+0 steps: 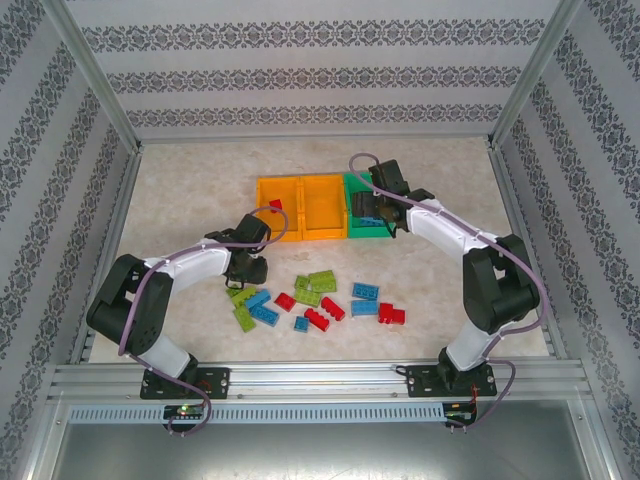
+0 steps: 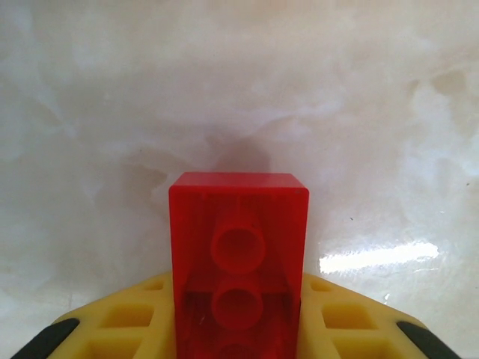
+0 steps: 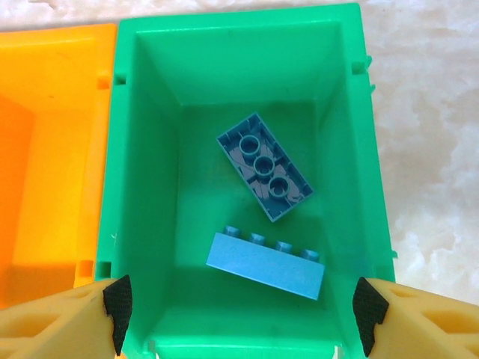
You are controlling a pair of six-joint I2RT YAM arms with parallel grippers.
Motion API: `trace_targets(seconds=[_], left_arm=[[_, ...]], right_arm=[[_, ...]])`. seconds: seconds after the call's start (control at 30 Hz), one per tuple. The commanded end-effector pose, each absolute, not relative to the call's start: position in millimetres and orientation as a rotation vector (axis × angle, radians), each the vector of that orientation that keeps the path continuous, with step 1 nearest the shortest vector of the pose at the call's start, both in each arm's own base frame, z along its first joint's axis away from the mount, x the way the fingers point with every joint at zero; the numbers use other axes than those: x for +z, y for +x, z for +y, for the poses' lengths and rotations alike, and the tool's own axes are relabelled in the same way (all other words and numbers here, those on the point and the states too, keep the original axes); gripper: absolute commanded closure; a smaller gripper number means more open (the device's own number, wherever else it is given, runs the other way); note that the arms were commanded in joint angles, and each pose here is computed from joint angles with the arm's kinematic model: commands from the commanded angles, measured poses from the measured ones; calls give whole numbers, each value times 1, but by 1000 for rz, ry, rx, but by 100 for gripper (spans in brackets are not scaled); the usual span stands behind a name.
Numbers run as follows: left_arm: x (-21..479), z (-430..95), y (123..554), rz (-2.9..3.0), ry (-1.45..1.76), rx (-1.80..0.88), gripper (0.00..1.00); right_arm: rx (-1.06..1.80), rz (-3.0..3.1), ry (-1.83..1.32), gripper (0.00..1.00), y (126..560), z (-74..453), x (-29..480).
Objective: Sort the legos into containers by color
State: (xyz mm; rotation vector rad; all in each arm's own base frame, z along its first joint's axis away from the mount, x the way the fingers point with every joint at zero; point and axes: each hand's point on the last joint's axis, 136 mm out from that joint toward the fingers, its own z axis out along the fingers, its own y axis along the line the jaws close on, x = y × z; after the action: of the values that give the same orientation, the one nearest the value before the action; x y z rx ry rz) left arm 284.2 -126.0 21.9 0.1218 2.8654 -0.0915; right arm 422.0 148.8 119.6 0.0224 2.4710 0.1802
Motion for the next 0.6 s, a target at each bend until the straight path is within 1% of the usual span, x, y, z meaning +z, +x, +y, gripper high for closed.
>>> trace_targets(seconds=[0.0, 0.17, 0.33, 0.43, 0.57], left_arm=[[37, -131, 296, 2820, 98, -104, 76], [73, -140, 314, 2716, 72, -172, 77], [110, -154, 339, 2607, 71, -240, 76], [120, -161, 355, 2590, 79, -236, 75], [119, -166, 382, 2608, 73, -181, 74]], right_arm=[[178, 2442, 29, 20, 415, 143, 132], [164, 2444, -2, 20, 395, 142, 132], [175, 2458, -26, 19, 364, 145, 130], [179, 2472, -10, 19, 346, 143, 125], [209, 2497, 16, 20, 325, 141, 116]])
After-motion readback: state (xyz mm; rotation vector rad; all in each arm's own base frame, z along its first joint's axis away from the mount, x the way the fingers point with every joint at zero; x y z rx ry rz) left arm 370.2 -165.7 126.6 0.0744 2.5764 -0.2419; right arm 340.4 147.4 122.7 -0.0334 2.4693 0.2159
